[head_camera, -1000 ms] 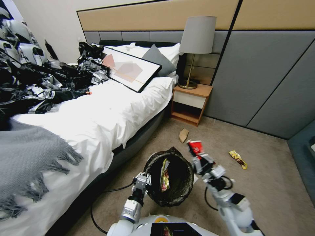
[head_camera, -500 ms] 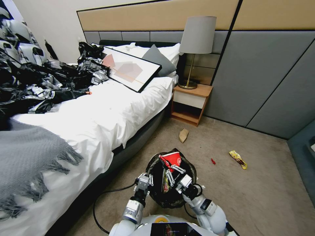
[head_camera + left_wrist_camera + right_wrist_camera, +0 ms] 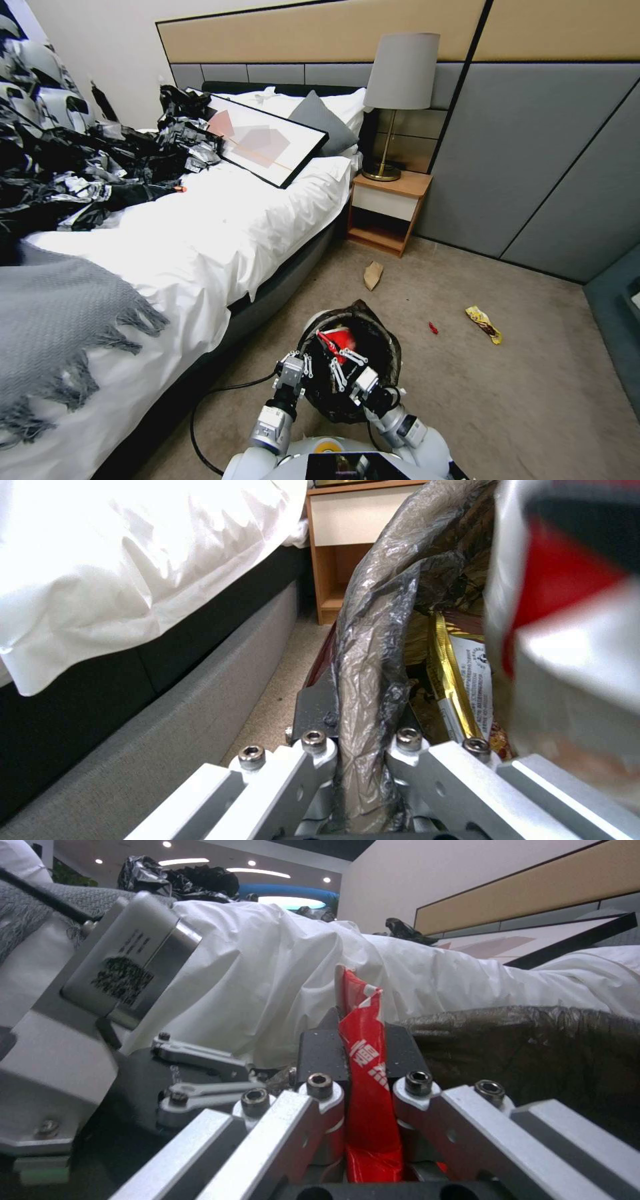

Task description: Pick up the trash bin, then pick up the garbage from the floor and place it into the trash bin.

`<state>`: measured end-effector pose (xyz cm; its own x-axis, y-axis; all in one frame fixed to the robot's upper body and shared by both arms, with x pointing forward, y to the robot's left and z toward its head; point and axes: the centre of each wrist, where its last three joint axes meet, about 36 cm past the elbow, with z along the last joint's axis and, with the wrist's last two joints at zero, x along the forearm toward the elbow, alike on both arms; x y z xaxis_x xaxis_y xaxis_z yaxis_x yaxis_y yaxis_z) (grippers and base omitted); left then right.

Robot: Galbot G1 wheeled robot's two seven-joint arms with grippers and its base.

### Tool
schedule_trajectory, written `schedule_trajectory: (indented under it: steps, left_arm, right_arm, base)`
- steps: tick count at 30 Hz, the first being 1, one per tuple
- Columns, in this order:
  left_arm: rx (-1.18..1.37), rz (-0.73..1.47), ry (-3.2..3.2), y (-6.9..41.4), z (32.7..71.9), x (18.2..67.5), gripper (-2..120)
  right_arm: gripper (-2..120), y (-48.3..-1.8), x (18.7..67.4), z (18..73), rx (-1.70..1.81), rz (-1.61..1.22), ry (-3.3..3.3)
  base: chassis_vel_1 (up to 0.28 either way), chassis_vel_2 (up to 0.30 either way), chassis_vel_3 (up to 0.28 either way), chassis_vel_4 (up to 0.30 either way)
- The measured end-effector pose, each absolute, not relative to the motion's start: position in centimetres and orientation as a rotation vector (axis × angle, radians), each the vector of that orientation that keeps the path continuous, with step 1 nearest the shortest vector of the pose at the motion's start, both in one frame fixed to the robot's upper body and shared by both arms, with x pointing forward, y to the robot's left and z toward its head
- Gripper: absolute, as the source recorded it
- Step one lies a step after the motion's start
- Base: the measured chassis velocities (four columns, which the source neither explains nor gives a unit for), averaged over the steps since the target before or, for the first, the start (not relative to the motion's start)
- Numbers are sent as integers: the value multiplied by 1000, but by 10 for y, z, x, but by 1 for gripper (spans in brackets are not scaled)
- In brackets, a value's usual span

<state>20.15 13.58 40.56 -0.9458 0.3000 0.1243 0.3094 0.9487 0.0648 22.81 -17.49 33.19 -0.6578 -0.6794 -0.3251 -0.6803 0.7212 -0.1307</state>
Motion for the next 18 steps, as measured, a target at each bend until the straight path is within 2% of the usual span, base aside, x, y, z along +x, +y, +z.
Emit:
schedule_trajectory:
  steps: [18]
  left_arm:
    - [-450, -126, -3003, 140, 409, 204, 1]
  right_arm:
    - [2, -185, 221, 324, -1018, -32, 2601]
  base:
    - [0, 0, 0, 0]
